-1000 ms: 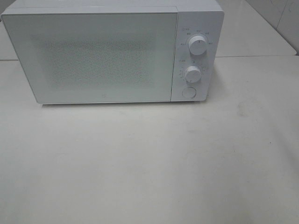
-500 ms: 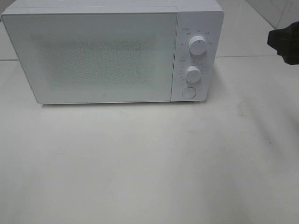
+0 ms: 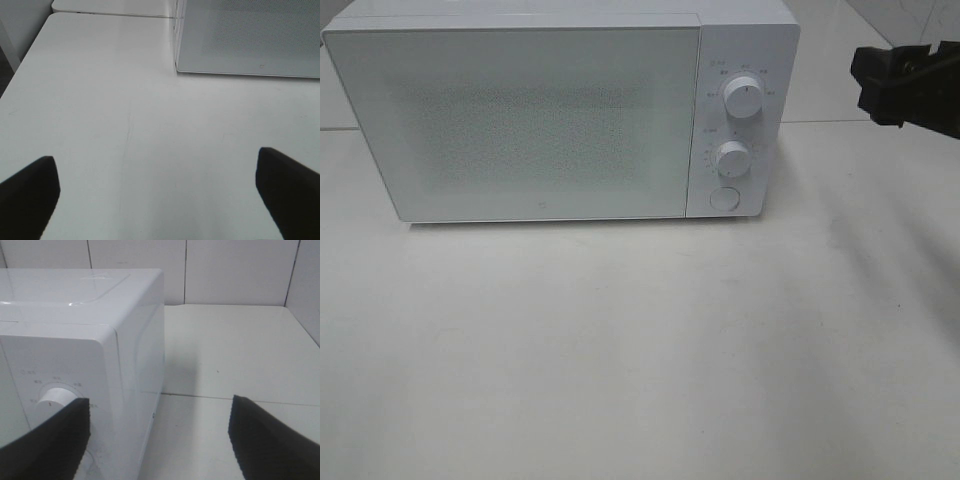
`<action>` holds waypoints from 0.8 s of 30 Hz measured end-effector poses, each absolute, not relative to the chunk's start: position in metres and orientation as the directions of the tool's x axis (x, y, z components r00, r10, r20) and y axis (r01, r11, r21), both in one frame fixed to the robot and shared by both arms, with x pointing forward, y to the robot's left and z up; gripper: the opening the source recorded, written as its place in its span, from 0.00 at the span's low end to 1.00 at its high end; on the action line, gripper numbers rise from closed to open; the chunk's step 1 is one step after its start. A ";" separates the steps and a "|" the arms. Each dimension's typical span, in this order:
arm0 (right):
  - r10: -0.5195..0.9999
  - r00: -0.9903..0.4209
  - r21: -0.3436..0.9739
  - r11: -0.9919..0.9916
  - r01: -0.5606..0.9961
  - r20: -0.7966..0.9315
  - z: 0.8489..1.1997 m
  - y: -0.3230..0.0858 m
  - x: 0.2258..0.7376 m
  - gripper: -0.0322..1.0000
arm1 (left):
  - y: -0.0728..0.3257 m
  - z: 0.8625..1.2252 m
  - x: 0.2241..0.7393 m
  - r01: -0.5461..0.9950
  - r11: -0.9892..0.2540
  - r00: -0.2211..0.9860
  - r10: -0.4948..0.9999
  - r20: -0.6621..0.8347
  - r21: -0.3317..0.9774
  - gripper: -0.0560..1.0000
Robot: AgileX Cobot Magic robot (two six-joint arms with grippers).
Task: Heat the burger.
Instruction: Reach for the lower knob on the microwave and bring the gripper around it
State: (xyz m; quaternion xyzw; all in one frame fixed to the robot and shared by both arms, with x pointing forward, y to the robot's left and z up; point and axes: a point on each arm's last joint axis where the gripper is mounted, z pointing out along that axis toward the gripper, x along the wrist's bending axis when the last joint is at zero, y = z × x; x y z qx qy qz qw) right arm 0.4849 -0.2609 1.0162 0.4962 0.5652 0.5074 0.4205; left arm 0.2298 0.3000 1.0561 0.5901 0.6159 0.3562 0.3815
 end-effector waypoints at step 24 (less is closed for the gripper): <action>1.000 0.008 0.998 0.006 0.070 -0.007 0.965 -0.217 0.463 0.76 | 0.300 1.056 0.230 0.455 0.050 -0.012 0.999 -0.050 0.889 0.99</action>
